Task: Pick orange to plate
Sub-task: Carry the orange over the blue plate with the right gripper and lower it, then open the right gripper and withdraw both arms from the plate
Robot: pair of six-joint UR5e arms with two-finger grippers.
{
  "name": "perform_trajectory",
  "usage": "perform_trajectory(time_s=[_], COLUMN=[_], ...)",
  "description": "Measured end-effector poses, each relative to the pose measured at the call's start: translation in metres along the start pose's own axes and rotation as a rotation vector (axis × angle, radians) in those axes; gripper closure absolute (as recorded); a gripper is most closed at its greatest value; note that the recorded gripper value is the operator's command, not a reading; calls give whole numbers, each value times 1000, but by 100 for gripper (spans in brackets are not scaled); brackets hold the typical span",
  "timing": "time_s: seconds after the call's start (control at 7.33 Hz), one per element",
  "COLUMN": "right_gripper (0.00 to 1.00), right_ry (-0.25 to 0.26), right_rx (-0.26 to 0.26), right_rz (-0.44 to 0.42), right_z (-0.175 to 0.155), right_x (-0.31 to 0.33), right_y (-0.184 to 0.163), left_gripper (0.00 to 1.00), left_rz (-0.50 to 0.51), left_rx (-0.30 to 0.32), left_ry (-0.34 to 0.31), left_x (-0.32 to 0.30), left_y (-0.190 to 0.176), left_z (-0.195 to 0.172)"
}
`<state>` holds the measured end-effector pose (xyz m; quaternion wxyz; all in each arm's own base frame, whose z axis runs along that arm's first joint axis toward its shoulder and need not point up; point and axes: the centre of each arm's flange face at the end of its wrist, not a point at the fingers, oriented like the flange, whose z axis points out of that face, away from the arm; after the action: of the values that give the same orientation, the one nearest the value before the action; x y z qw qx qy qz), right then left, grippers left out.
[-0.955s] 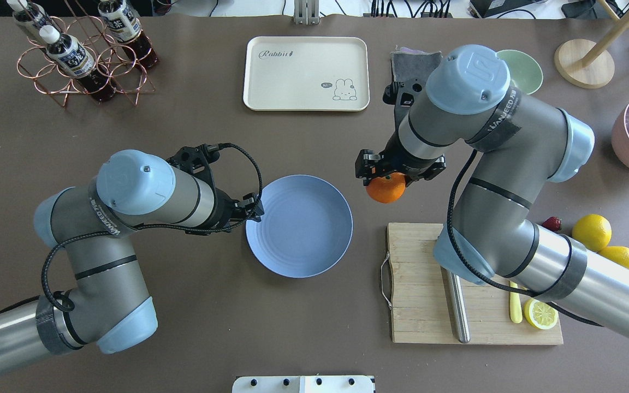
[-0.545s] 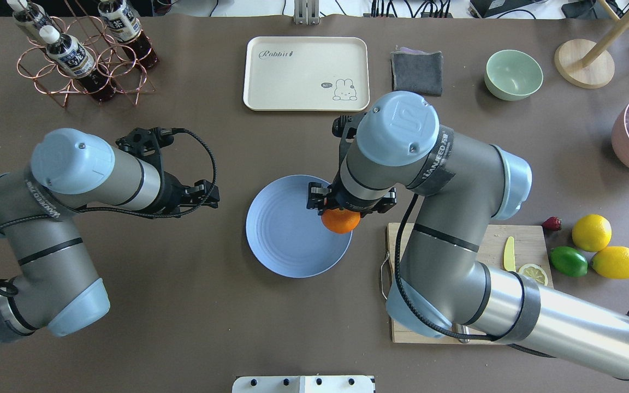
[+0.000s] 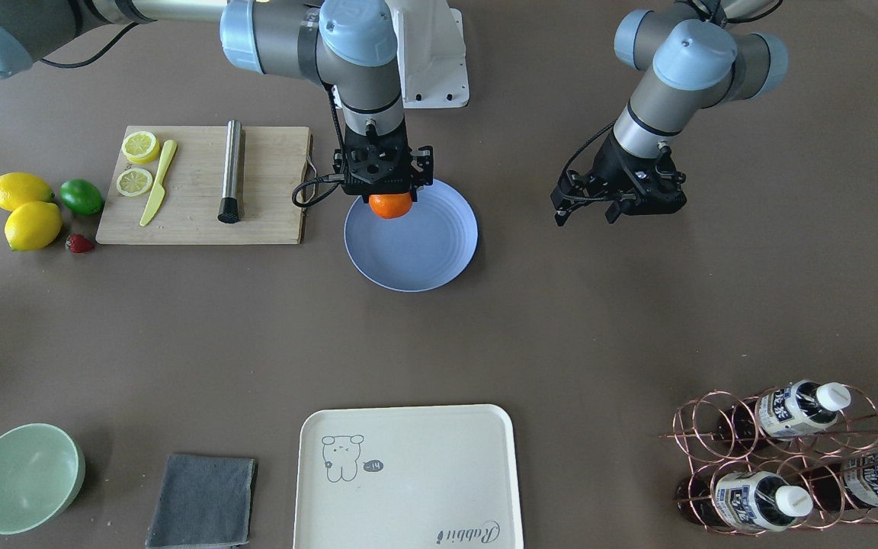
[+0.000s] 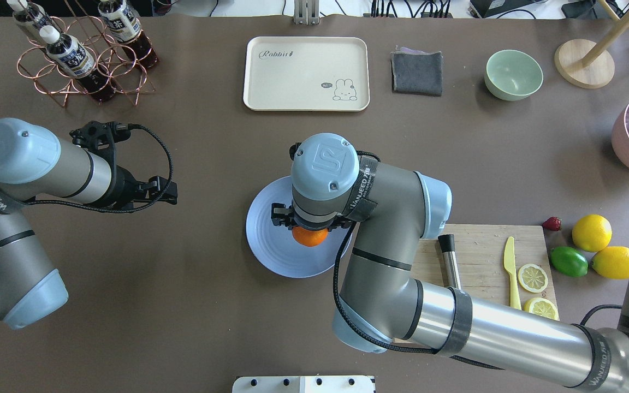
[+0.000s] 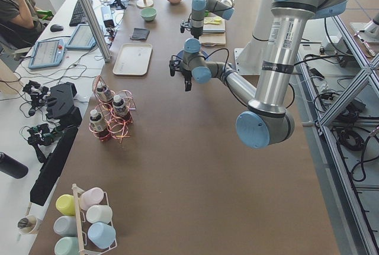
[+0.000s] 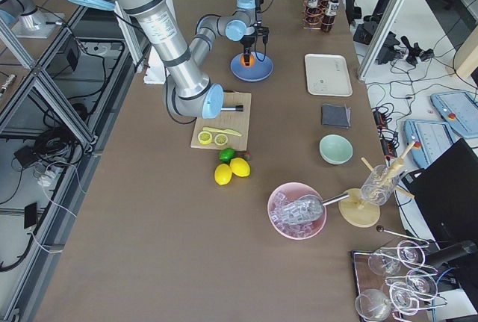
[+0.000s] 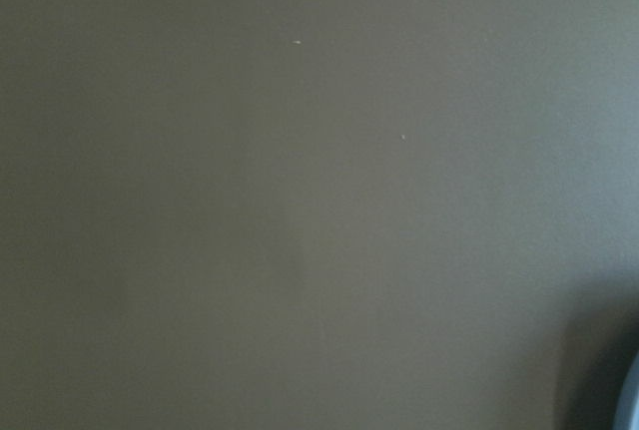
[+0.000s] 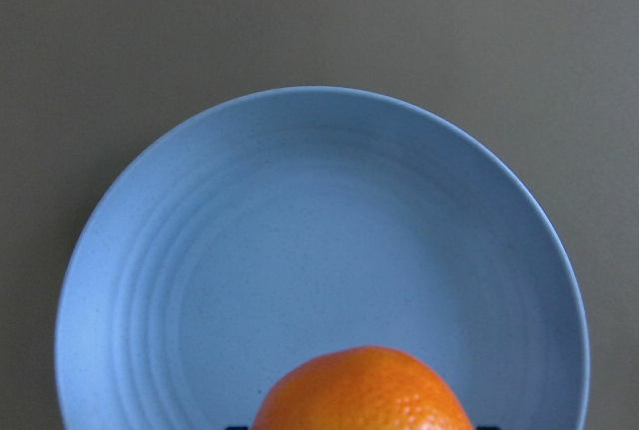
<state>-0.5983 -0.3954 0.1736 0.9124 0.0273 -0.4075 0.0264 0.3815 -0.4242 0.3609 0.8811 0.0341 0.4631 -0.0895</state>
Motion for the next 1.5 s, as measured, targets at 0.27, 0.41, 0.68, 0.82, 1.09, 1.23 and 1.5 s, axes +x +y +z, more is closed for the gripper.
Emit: perform_trajectory(time_s=[0.27,0.41,0.68,0.82,1.09,1.23,1.5], right_gripper=[100,100,1,0,0,0,0], right_ry=[-26,-32,-31,-26,-20,-26,-29], right_rx=[9,8,4,3,1,4,-11], right_rz=[-3,3,7,9,13,14,51], right_z=[23,27,31,32,34,29,-29], right_x=[-3,-5,-5,-4,-3,-3,23], right_y=[-3,-2,0,0,1,-1,-30], left_gripper=[3,3,3,3,3,3,3], left_rz=[0,-1,-1,-1,0,2,3], left_rx=[1,2,2,2,2,2,6], left_ry=[3,4,5,6,9,12,29], left_x=[-3,-3,-3,-3,-1,0,1], left_y=[2,3,3,3,3,3,-2], left_z=[-5,-6,-6,-7,-7,-9,-24])
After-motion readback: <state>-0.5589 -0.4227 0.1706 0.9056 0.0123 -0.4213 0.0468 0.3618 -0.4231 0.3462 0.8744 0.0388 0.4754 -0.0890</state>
